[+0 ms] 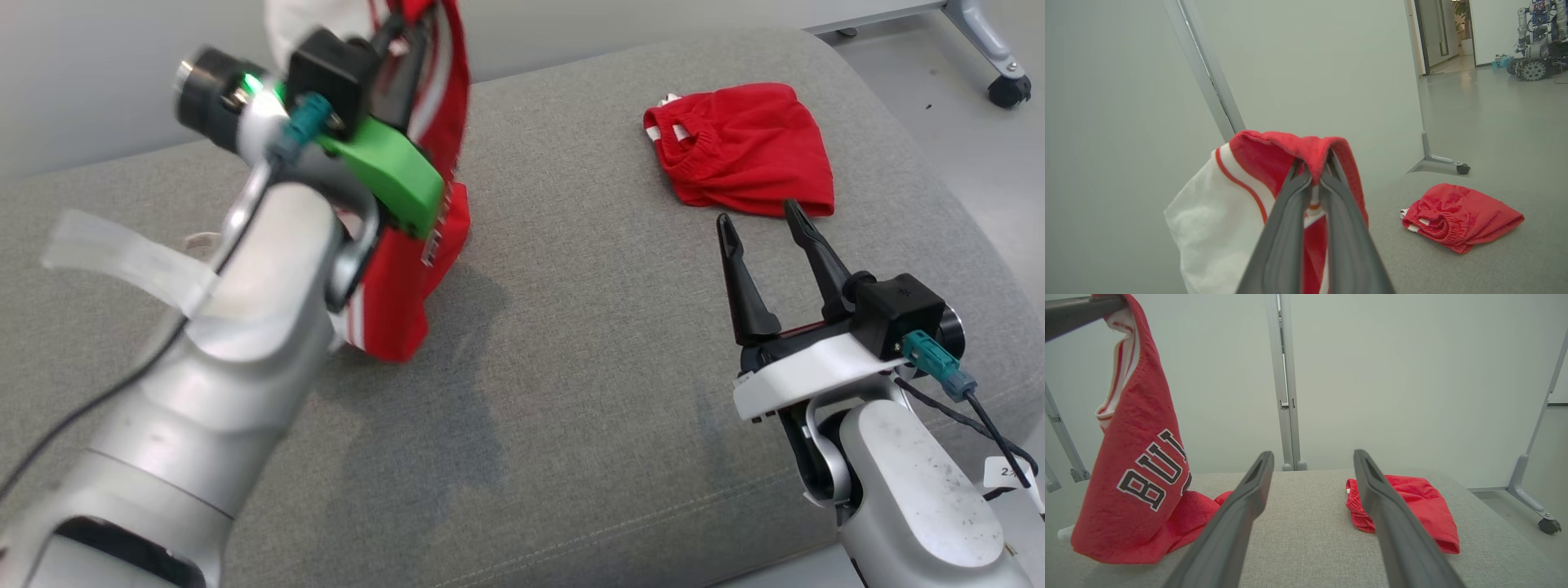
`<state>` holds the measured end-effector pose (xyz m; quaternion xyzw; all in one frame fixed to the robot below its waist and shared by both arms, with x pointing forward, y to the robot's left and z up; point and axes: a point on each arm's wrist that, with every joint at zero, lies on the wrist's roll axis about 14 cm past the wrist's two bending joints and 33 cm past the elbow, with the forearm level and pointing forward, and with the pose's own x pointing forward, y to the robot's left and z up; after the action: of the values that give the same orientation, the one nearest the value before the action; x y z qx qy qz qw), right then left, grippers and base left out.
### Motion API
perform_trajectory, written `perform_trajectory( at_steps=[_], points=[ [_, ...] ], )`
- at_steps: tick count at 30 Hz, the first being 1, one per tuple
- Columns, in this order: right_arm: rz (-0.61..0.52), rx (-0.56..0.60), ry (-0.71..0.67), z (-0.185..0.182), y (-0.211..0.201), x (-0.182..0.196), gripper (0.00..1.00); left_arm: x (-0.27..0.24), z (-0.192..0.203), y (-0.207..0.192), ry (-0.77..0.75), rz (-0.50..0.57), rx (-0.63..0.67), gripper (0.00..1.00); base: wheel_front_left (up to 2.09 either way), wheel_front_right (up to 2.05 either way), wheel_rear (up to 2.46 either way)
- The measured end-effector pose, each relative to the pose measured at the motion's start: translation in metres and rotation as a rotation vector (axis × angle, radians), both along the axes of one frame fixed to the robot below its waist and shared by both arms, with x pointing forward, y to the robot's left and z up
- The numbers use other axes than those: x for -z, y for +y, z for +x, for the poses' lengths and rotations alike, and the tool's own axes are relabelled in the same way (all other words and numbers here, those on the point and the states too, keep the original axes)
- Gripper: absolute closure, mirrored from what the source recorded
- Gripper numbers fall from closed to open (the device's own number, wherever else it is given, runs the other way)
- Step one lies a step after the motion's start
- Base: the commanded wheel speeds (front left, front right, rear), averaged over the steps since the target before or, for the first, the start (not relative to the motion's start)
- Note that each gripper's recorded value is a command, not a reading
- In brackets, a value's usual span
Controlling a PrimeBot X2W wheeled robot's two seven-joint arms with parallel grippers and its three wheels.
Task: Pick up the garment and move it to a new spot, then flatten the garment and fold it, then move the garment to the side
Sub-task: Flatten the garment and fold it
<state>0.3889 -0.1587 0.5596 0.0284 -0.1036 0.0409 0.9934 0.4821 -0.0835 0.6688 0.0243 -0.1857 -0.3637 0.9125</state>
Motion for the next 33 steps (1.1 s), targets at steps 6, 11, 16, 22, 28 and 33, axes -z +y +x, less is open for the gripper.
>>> perform_trajectory(
  at_steps=[6, 11, 16, 22, 28, 33],
  points=[
    [0.001, 0.014, 0.019, 0.003, -0.004, 0.007, 0.0, 0.083, -0.053, -0.042, 0.229, 0.007, 0.18, 1.0, 0.0, 0.0, 0.0],
    [-0.003, 0.021, 0.039, 0.005, -0.008, 0.014, 0.0, 0.159, -0.098, -0.041, 0.418, 0.071, 0.252, 1.0, 0.0, 0.0, 0.0],
    [-0.001, -0.001, 0.048, 0.009, -0.001, 0.018, 0.0, 0.215, -0.125, -0.02, 0.562, 0.127, 0.217, 1.0, 0.0, 0.0, 0.0],
    [0.009, -0.029, 0.048, 0.01, 0.011, 0.019, 0.0, 0.258, -0.128, 0.017, 0.664, 0.189, 0.093, 1.0, 0.0, 0.0, 0.0],
    [0.003, -0.026, 0.056, 0.012, 0.008, 0.021, 0.0, 0.28, -0.127, 0.047, 0.724, 0.203, -0.002, 0.68, 0.0, 0.0, 0.0],
    [0.005, -0.025, 0.056, 0.014, 0.008, 0.022, 0.0, 0.268, -0.117, 0.049, 0.755, 0.085, -0.057, 0.0, 0.0, 0.0, 0.0]
  ],
)
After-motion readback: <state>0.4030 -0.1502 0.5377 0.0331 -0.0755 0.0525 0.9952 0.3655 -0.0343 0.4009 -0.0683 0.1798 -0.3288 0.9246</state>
